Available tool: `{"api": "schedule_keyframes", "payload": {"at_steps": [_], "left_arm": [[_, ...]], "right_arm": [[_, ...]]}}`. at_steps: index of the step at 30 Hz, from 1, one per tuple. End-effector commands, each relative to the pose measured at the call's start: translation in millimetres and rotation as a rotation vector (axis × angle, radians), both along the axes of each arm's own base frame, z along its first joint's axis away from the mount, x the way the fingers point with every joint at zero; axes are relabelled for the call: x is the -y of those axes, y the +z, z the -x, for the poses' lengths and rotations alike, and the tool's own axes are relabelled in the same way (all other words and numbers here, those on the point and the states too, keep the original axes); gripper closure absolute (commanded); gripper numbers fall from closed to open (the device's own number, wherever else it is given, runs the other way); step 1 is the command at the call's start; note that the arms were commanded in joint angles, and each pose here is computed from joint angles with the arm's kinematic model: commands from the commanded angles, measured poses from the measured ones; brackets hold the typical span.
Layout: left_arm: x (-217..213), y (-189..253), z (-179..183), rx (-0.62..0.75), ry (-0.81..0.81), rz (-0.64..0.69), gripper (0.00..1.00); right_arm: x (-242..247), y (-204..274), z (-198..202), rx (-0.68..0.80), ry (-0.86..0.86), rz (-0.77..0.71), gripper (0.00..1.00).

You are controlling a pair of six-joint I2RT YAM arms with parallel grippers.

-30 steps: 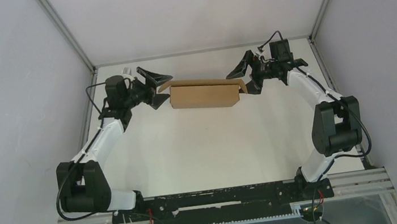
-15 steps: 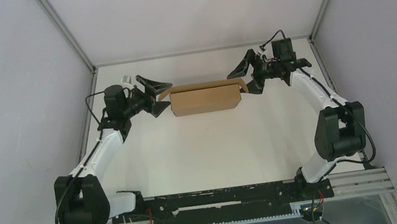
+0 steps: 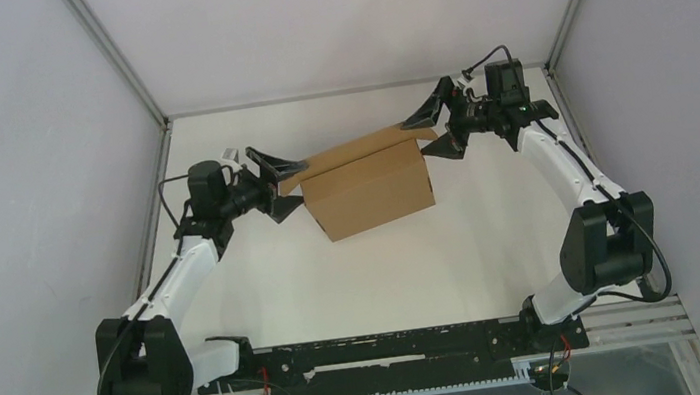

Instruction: Fold the paper box

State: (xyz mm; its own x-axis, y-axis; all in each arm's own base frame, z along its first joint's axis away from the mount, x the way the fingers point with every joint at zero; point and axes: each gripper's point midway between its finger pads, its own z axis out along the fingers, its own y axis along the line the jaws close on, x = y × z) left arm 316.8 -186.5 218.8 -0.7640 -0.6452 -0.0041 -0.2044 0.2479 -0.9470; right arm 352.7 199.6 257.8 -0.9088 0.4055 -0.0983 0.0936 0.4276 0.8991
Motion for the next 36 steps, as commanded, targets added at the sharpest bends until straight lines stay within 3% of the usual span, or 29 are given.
{"api": "schedule_keyframes", "payload": {"at_steps": [1, 18, 36], "left_arm": [[30, 42, 29, 0.063, -0.183, 0.12, 0.0], [28, 32, 28, 0.072, -0.168, 0.076, 0.0], [28, 37, 22, 0.102, -0.186, 0.032, 0.0]], "right_arm": [[-33, 29, 36, -0.038, 0.153, -0.123, 0.0], [-33, -5, 63, -0.06, 0.17, -0.11, 0.0], [-18, -6, 56, -0.037, 0.161, -0.118, 0.0]]}}
